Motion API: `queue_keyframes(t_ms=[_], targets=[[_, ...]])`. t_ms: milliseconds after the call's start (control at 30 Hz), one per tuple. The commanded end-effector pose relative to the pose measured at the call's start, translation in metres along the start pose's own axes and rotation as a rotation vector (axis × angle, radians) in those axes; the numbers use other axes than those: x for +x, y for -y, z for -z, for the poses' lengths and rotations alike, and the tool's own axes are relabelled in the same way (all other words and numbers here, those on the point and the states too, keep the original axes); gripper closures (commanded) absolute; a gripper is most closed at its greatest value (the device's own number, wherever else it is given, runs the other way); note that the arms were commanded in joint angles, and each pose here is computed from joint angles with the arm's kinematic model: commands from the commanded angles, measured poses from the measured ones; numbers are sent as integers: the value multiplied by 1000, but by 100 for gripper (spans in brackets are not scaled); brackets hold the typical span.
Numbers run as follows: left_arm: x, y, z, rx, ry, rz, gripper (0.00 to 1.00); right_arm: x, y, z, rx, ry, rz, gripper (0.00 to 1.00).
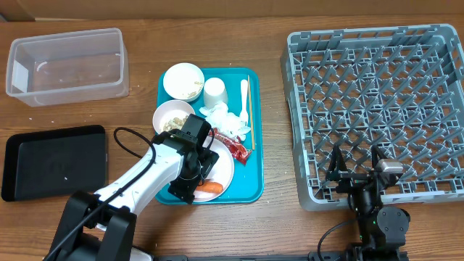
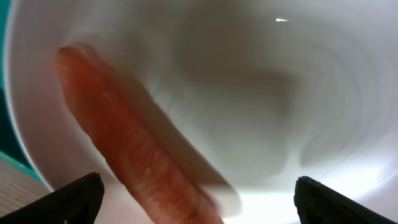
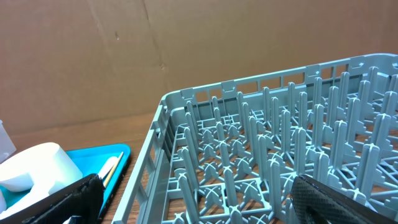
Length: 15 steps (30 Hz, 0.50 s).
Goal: Sort waste into correct bins and load items into the dishwasher rack
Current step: 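Grasp the orange carrot on the plate with the left gripper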
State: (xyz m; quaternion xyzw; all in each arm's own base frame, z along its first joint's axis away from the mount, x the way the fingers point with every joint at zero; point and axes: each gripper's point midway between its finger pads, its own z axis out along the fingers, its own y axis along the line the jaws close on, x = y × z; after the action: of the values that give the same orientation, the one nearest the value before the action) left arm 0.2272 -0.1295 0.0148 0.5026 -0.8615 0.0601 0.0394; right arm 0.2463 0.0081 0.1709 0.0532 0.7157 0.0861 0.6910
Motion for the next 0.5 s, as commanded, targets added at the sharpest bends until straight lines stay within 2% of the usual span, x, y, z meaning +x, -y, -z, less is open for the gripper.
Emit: queue_keyframes(t_ms=[0,167,367,400,467], targets=[[-2,-2,-6,-5,14,10,0,1,2,0,10,10,4,0],[-13,4,-6,20,74,7,0,1,2,0,10,10,4,0],[-13,11,-5,50,78,5,0,1,2,0,10,10,4,0],[-13,11,-5,48,77,5,2,1,2,0,10,10,4,0],[-12,11,-6,48,72,5,15,1,2,0,10,10,4,0]])
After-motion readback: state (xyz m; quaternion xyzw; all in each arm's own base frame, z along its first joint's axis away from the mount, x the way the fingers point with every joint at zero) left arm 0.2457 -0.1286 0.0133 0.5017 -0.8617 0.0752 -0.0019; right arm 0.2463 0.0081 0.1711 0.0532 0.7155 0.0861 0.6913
